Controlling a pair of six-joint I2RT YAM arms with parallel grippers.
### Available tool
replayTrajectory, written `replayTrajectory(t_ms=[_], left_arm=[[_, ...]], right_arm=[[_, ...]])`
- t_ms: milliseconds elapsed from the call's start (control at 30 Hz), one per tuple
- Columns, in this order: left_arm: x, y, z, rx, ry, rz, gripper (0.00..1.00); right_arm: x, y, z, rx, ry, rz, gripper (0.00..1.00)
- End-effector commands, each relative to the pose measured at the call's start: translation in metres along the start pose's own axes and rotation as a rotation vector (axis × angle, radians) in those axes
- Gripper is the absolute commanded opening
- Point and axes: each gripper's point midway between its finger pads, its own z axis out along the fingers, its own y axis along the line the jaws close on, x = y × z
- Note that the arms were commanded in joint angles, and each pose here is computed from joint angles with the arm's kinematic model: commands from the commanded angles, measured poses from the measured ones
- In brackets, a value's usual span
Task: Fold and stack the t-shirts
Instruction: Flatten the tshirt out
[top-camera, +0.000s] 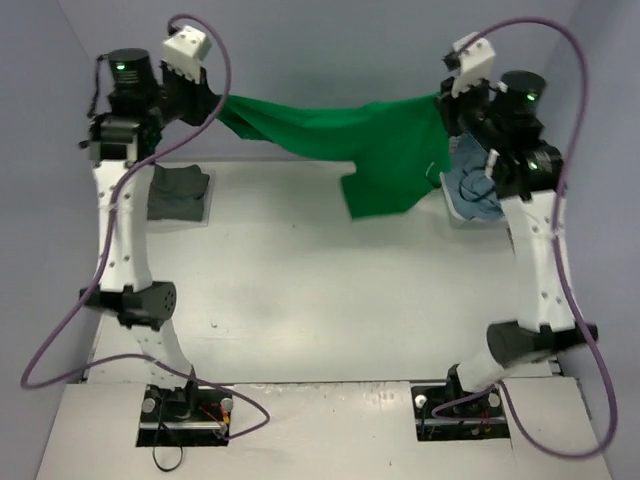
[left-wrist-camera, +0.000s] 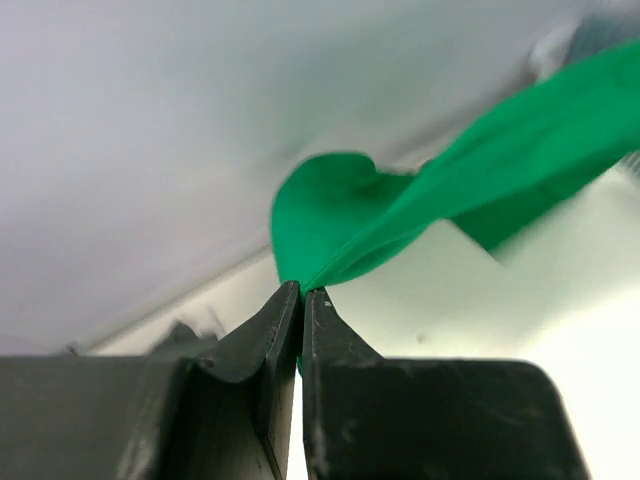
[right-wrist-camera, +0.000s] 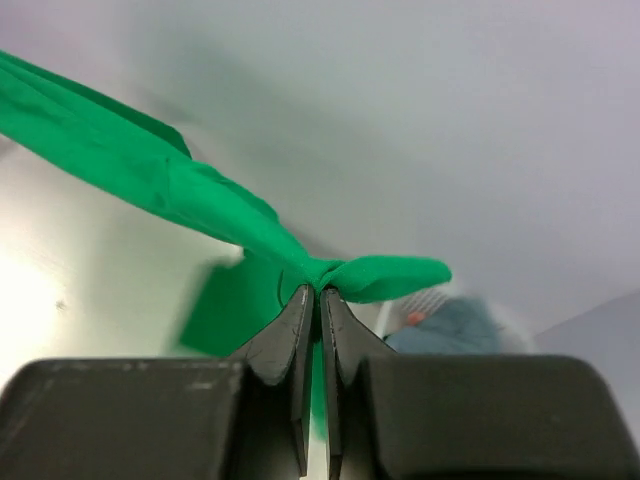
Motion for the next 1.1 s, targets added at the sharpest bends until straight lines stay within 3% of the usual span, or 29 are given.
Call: replayTrajectory(t_ms=[0,67,100,233,267,300,333,367,700,900,1067], left_arm=[[-0.082,-0.023,-0.101,-0.047,-0.250,0.071,0.00],[-0.089,-0.035,-0.120,-0.034,-0.289,0.075,0.00],[-0.099,-0.048,-0.149,-0.037,-0.338,0.093,0.00],[-0.081,-0.075,-0.181,0.004,-0.337,0.062,0.00],[-0.085,-0.089,-0.207,0.014,-0.376,0.081,0.00],[-0.069,-0.100,-0.215,0.033,-0.359,0.066,0.00],[-0.069,-0.100,-0.215,0.033,-0.359,0.066,0.00],[-0.070,-0.114,-0.240,0.041,-0.395,0.087,0.00],[-0.037,-0.174,-0.354,-0.010,-0.536,0.211,0.00],[-0.025,-0.194,-0.395,-0.057,-0.614,0.228,0.00],[-0.010,-0.197,-0.388,-0.066,-0.584,0.209,0.00]], right_arm=[[-0.060,0.001,-0.066,0.025,-0.195,-0.041,0.00],[-0.056,0.011,-0.092,0.006,-0.183,-0.047,0.00],[-0.055,0.015,-0.101,0.004,-0.183,-0.047,0.00],[-0.060,0.027,-0.160,0.024,-0.229,-0.055,0.00],[-0.057,0.030,-0.167,0.021,-0.231,-0.053,0.00],[-0.064,0.036,-0.201,0.034,-0.279,-0.060,0.00],[-0.064,0.037,-0.201,0.032,-0.280,-0.060,0.00],[-0.062,0.039,-0.208,0.032,-0.284,-0.062,0.00],[-0.097,0.064,-0.339,0.094,-0.550,-0.121,0.00],[-0.113,0.077,-0.394,0.121,-0.666,-0.125,0.00],[-0.106,0.086,-0.397,0.118,-0.658,-0.141,0.00]])
